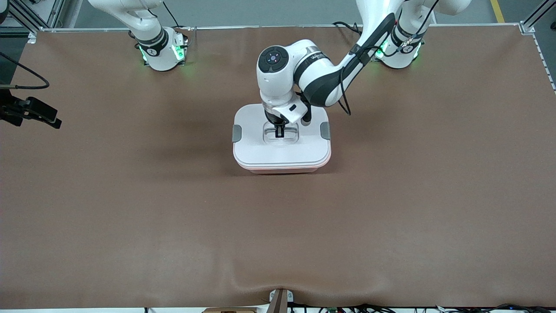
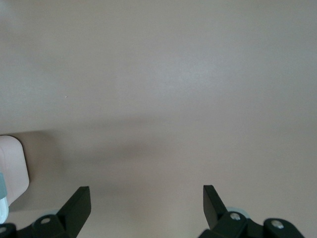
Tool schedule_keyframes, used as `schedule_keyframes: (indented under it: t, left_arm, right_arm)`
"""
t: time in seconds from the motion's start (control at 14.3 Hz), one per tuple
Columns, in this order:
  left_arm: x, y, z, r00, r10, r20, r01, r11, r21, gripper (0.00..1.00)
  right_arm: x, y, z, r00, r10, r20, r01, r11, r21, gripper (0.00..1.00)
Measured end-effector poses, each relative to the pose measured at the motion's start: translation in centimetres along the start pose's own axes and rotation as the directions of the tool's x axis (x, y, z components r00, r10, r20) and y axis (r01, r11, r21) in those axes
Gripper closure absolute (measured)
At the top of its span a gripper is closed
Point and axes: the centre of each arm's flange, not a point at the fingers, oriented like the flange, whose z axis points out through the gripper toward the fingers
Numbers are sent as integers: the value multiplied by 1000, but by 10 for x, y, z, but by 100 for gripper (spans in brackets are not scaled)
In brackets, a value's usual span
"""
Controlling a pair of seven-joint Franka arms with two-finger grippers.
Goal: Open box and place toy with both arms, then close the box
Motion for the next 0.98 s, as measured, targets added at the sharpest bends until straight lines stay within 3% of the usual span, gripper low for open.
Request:
schedule_keyframes:
  t: [0.98]
  left_arm:
    - [2, 1, 3, 1000, 16, -13, -16, 1000, -2, 93]
  right_arm:
    - [0, -2, 0, 1000, -3, 3, 3, 1000, 0, 0]
